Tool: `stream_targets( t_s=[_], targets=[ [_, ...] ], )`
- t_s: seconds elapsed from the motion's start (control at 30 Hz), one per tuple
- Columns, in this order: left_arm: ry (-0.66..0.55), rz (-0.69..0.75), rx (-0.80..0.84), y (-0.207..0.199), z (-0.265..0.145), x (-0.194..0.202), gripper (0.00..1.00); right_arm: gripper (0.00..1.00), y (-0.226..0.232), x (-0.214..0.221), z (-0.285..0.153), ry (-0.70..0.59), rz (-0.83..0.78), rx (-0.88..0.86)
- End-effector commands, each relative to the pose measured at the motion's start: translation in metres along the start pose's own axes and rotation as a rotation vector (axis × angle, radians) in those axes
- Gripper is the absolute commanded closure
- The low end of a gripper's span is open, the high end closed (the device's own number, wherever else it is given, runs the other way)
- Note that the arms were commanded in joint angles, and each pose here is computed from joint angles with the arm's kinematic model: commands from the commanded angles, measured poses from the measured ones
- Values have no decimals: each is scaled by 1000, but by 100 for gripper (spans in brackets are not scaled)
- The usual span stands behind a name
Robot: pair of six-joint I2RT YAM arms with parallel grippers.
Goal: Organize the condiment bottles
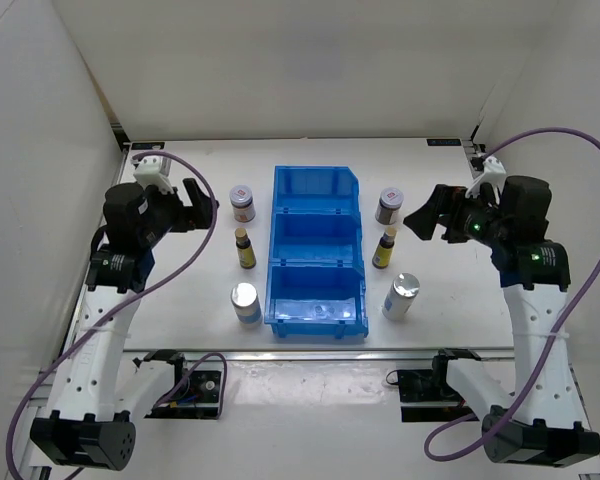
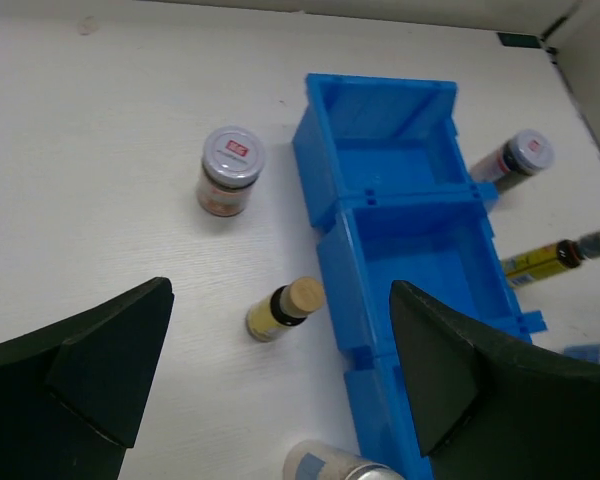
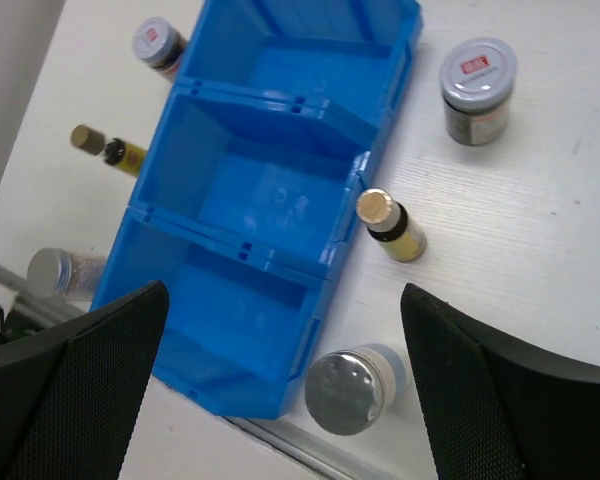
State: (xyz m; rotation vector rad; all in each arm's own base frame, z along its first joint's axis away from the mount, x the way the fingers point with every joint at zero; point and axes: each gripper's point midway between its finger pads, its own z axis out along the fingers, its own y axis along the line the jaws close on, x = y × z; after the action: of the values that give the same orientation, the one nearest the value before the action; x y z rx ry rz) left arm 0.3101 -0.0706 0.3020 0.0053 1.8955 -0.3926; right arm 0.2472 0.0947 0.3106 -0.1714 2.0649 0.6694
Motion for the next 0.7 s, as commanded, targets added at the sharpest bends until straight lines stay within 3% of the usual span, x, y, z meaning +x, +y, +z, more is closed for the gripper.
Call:
stream_targets(
  t_s=[0.0, 0.37, 0.67],
  targets=[
    [-33, 45, 205, -39, -17, -14, 0, 0, -26, 6, 1, 11, 112, 165],
    [41, -244, 228, -52, -18, 3, 0, 0, 24, 28, 20, 199, 252, -174],
    [118, -302, 162, -35, 0, 44, 0, 0, 8, 64, 31, 270, 260, 34]
  ],
)
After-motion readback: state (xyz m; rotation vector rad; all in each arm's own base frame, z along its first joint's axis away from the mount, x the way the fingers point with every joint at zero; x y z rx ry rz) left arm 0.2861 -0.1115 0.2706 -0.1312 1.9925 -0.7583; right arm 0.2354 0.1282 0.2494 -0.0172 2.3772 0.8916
